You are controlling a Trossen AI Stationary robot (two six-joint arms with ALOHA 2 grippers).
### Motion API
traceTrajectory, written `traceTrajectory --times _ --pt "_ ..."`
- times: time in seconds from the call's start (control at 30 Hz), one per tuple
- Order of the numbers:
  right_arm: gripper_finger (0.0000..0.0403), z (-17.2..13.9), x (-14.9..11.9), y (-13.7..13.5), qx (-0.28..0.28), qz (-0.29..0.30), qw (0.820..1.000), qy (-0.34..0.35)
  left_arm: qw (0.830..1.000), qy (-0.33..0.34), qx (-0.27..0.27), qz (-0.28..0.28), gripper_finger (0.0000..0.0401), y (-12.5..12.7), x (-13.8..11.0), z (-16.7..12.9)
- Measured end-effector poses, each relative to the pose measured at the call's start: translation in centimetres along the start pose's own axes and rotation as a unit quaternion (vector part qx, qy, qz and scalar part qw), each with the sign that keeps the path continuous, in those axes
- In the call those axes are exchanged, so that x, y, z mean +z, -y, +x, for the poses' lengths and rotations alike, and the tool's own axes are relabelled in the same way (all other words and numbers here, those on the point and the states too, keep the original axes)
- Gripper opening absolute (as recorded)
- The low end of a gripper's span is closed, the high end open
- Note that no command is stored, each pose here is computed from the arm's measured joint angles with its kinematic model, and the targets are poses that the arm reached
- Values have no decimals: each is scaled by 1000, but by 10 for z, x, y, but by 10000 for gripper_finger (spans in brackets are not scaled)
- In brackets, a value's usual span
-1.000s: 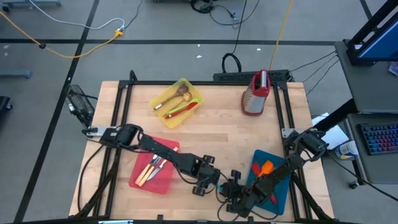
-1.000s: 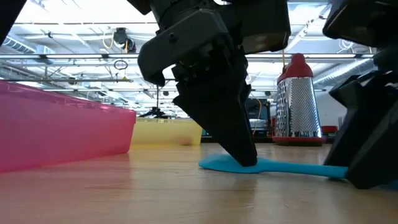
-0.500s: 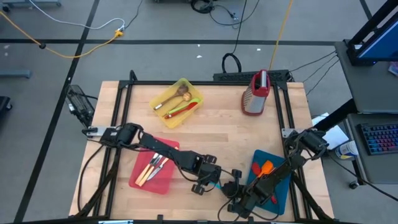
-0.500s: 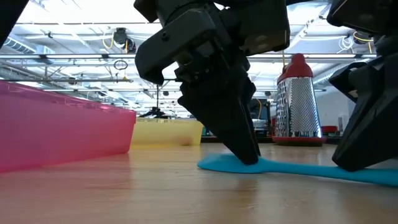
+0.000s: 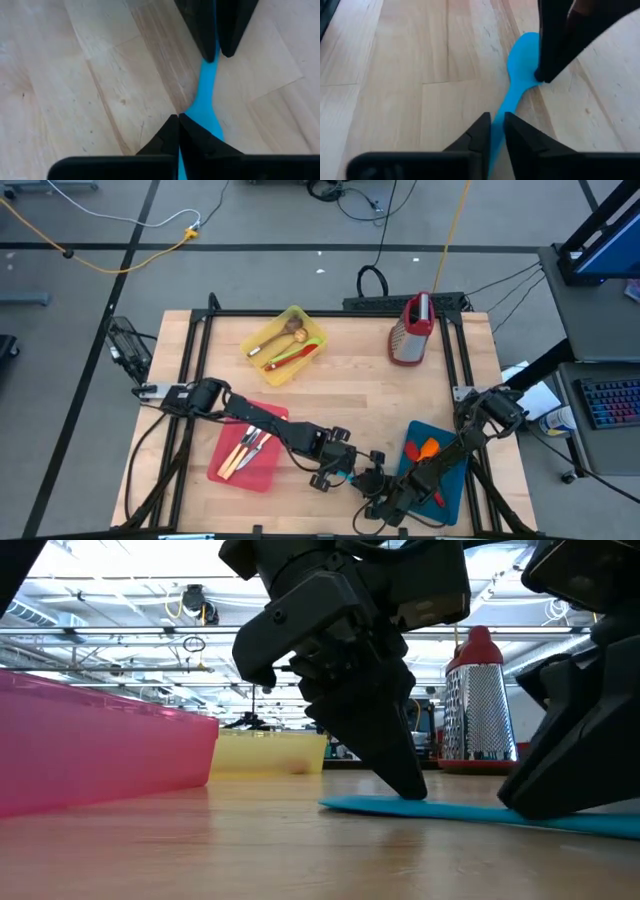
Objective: Pick & Place Kitchen Items
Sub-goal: Put the blue spatula into the blue bin
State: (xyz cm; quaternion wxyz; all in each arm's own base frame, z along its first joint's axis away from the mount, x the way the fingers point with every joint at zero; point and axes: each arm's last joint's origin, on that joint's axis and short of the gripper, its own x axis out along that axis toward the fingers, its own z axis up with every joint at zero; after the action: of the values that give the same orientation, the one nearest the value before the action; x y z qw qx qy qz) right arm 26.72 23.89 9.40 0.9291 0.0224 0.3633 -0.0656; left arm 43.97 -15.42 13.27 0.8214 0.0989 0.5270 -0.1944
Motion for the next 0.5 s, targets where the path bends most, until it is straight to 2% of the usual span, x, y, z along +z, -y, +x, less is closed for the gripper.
traceTrajectory --times 0.17,0.37,0.5 --pt "93 1 -1 1 -1 -4 1000 -4 1000 -2 6 5 4 1 0 -4" --pt "143 4 2 4 18 51 998 -31 1000 -11 -1 -3 4 4 -1 -14" --pt "168 4 -5 8 10 44 998 -33 1000 -13 0 -1 9 9 0 -18"
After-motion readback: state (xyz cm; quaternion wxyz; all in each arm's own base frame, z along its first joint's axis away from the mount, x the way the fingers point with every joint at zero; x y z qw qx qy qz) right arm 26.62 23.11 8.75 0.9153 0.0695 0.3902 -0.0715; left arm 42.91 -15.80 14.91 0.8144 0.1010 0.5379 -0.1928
